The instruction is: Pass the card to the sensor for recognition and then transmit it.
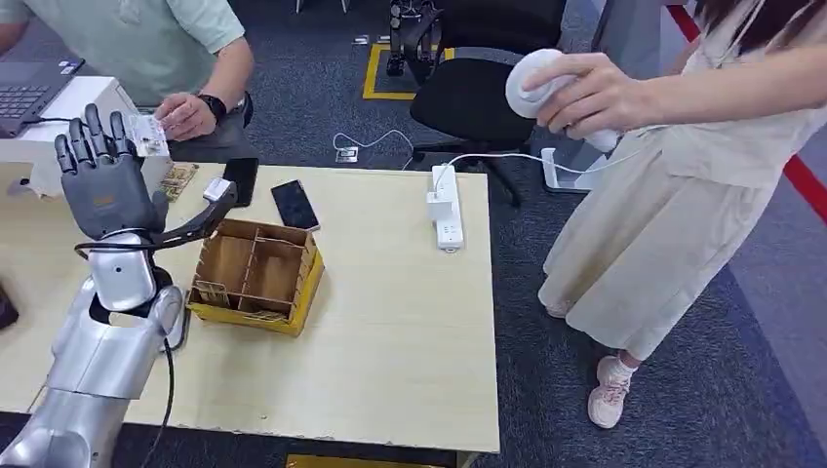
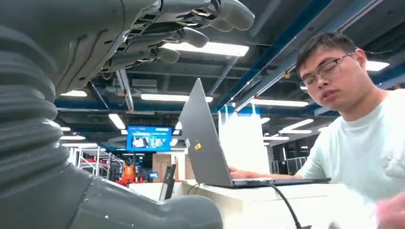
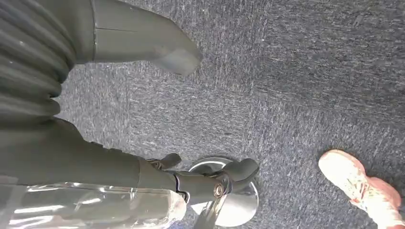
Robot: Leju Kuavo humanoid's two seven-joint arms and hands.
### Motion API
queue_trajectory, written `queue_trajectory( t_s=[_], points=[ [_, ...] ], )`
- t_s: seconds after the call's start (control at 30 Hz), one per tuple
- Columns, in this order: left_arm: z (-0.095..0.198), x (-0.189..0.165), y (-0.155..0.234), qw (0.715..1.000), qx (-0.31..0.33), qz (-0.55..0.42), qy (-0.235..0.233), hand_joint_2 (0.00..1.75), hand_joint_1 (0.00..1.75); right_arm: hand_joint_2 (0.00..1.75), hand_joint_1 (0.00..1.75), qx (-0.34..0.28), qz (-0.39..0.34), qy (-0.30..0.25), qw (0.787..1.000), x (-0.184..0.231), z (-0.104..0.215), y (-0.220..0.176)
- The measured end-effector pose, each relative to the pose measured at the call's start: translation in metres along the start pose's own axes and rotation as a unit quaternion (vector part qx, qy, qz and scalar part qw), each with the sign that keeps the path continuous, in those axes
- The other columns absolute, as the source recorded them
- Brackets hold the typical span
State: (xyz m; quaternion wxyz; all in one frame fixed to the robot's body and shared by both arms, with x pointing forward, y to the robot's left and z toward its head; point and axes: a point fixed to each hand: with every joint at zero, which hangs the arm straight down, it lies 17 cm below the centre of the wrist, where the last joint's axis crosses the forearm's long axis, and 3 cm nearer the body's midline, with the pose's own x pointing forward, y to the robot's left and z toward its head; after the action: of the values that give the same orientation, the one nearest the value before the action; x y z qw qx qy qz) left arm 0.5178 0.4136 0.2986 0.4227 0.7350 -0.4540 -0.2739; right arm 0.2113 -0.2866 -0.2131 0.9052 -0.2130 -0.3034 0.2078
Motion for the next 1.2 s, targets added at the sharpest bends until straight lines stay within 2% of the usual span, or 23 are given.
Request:
queue_trajectory(
  t_s=[0.17,0.3,0.5,0.57,0.77,0.93,1.2],
  points=[
    [0.0,0.0,0.004,1.0,0.01,-0.002,-0.01,1.75,0.0,1.75,0.0,0.0,0.001,0.0,1.0,0.0,0.0,0.0],
    [0.011,0.009,0.006,0.999,0.017,0.006,-0.036,1.75,0.0,1.75,0.0,0.0,0.001,0.0,1.0,0.0,0.0,0.0],
    [0.02,0.011,0.005,0.999,0.015,0.009,-0.05,1.75,0.0,1.75,0.0,0.001,0.003,-0.001,1.0,0.0,0.0,0.001],
    [0.039,-0.001,-0.005,0.999,0.002,0.003,-0.049,1.75,0.0,1.75,0.0,0.0,0.004,-0.007,1.0,0.003,0.0,0.0],
    [0.056,-0.022,-0.023,0.997,-0.019,-0.036,-0.065,1.75,0.0,1.75,0.0,-0.01,-0.002,-0.015,1.0,0.013,-0.004,-0.004],
    [0.059,-0.045,-0.031,0.995,-0.025,-0.072,-0.06,1.75,0.0,1.75,0.0,-0.029,-0.014,-0.007,0.999,0.014,-0.007,-0.016],
    [0.065,-0.057,-0.038,0.99,-0.03,-0.107,-0.082,1.75,0.0,1.75,0.0,-0.037,-0.023,-0.005,0.999,0.015,-0.009,-0.024]
  ],
)
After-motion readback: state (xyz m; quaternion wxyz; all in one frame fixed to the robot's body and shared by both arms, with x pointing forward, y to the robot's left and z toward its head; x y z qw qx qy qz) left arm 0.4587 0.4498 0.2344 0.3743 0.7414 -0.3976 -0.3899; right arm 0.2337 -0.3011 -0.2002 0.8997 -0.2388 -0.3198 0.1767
